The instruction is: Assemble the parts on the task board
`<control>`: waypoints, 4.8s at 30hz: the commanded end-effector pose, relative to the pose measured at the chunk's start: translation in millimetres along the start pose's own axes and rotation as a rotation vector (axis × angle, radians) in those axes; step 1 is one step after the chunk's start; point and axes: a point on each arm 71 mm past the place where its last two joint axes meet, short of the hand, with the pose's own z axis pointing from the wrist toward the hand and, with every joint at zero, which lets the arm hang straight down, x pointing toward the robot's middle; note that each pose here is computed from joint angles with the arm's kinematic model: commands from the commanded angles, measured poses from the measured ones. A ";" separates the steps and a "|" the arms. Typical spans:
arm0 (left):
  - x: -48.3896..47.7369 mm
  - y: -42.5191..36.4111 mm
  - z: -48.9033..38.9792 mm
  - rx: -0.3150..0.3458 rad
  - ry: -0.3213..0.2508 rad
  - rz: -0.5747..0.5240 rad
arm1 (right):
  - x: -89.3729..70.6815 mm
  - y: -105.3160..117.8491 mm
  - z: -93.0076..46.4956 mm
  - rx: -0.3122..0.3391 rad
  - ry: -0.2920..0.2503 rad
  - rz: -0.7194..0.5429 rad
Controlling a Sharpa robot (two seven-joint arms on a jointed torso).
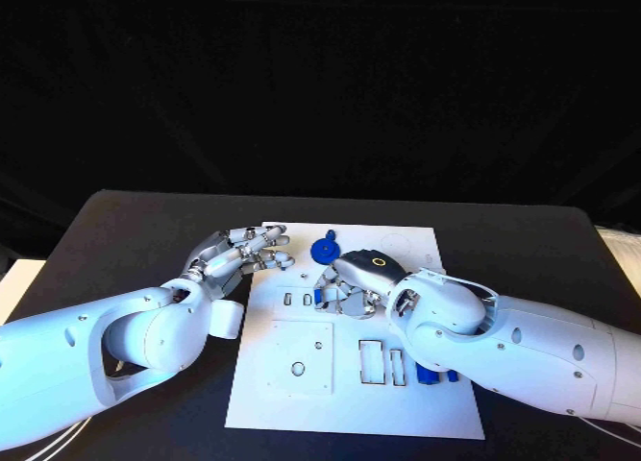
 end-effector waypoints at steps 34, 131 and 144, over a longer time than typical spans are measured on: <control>-2.4 0.8 2.6 -0.006 0.015 -0.008 | -33.0 3.7 -34.5 -0.111 -0.209 0.101; 65.7 17.2 99.1 -0.721 0.357 1.371 | -106.2 -114.2 -102.6 0.206 -0.255 0.392; 66.6 18.6 99.4 -0.726 0.366 1.371 | -104.3 -113.3 -100.5 0.203 -0.250 0.397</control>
